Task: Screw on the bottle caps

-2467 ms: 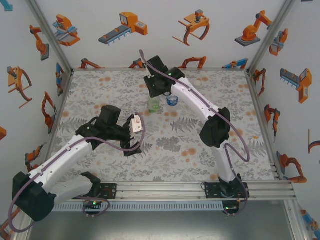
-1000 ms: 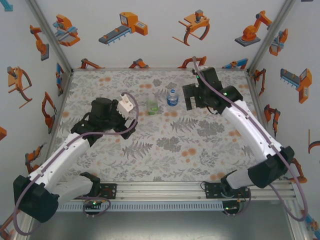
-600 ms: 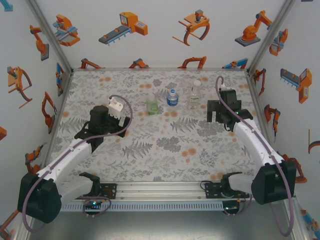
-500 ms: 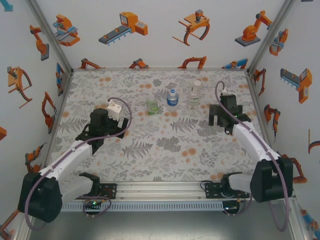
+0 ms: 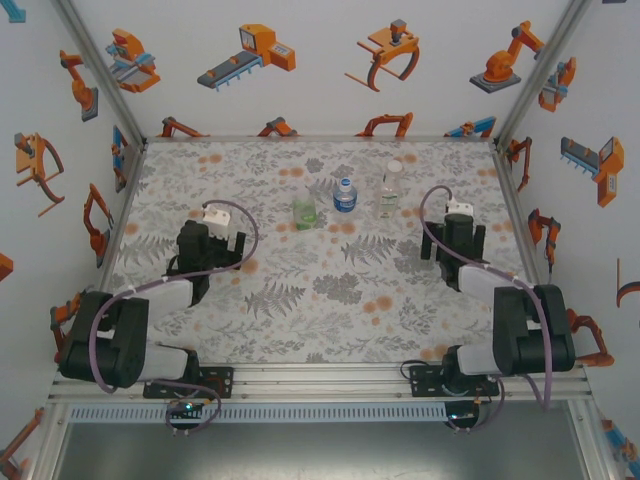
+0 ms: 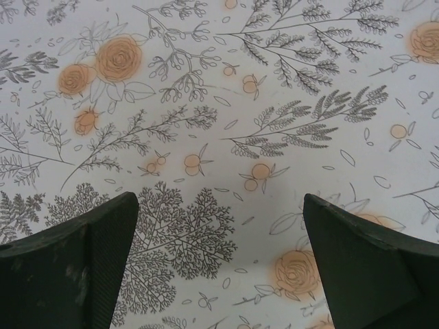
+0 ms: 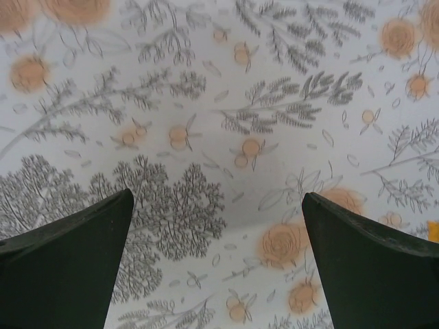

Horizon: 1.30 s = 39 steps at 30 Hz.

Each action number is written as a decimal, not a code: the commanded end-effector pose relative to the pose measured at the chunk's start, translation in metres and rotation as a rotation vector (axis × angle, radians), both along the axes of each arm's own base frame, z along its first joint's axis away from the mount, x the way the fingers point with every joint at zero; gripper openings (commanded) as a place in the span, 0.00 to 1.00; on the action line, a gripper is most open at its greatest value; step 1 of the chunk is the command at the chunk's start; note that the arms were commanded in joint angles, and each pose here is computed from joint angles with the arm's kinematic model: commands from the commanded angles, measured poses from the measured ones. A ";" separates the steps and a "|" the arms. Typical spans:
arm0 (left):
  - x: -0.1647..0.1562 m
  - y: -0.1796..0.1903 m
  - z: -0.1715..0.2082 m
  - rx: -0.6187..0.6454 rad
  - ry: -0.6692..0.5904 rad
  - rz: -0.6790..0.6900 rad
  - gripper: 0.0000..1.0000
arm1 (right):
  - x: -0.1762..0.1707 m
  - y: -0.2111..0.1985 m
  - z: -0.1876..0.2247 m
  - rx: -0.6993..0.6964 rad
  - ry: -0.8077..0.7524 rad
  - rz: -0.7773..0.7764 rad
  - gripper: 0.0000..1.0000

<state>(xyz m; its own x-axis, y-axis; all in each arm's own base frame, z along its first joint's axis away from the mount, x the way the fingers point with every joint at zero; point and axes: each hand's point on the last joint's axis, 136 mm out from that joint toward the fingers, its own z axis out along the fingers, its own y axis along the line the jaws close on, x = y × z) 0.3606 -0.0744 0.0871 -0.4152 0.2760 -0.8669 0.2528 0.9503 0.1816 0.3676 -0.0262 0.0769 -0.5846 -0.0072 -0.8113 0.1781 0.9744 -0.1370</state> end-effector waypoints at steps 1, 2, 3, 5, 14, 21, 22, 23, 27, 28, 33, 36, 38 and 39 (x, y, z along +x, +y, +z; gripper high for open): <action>0.012 0.003 0.023 -0.029 -0.148 -0.011 0.97 | 0.026 -0.001 0.033 0.045 -0.198 0.026 1.00; 0.015 0.009 0.023 -0.045 -0.156 0.010 0.97 | 0.028 -0.001 0.032 0.049 -0.214 0.035 0.99; 0.015 0.012 0.021 -0.053 -0.133 0.023 0.97 | 0.030 -0.002 0.030 0.055 -0.230 0.043 0.99; 0.016 0.014 0.022 -0.099 -0.124 0.000 0.97 | 0.030 -0.007 0.018 0.112 -0.236 0.051 0.99; 0.017 0.030 0.021 -0.220 -0.126 0.005 0.97 | 0.025 -0.004 0.013 0.150 -0.278 0.096 0.99; 0.025 0.039 0.008 -0.261 -0.142 0.036 0.97 | 0.024 -0.006 0.012 0.147 -0.281 0.082 0.99; 0.026 0.040 0.007 -0.261 -0.119 0.042 0.97 | 0.024 -0.005 0.012 0.149 -0.280 0.084 0.99; 0.027 0.042 0.004 -0.252 -0.084 0.052 0.97 | 0.024 -0.004 0.013 0.150 -0.281 0.090 0.99; 0.036 0.062 0.002 -0.239 -0.068 0.190 0.97 | 0.027 0.004 0.012 0.159 -0.272 0.139 0.99; 0.037 0.063 0.003 -0.235 -0.086 0.195 0.97 | 0.027 0.004 0.012 0.158 -0.269 0.144 0.99; 0.037 0.064 0.003 -0.235 -0.084 0.202 0.97 | 0.027 0.008 0.012 0.162 -0.267 0.168 0.99; 0.036 0.064 0.002 -0.237 -0.079 0.204 0.97 | 0.027 0.009 0.012 0.160 -0.267 0.174 0.99; 0.036 0.064 0.002 -0.237 -0.077 0.203 0.97 | 0.027 0.010 0.013 0.162 -0.267 0.178 0.99; 0.036 0.064 0.002 -0.236 -0.076 0.204 0.97 | 0.027 0.010 0.012 0.163 -0.266 0.177 0.99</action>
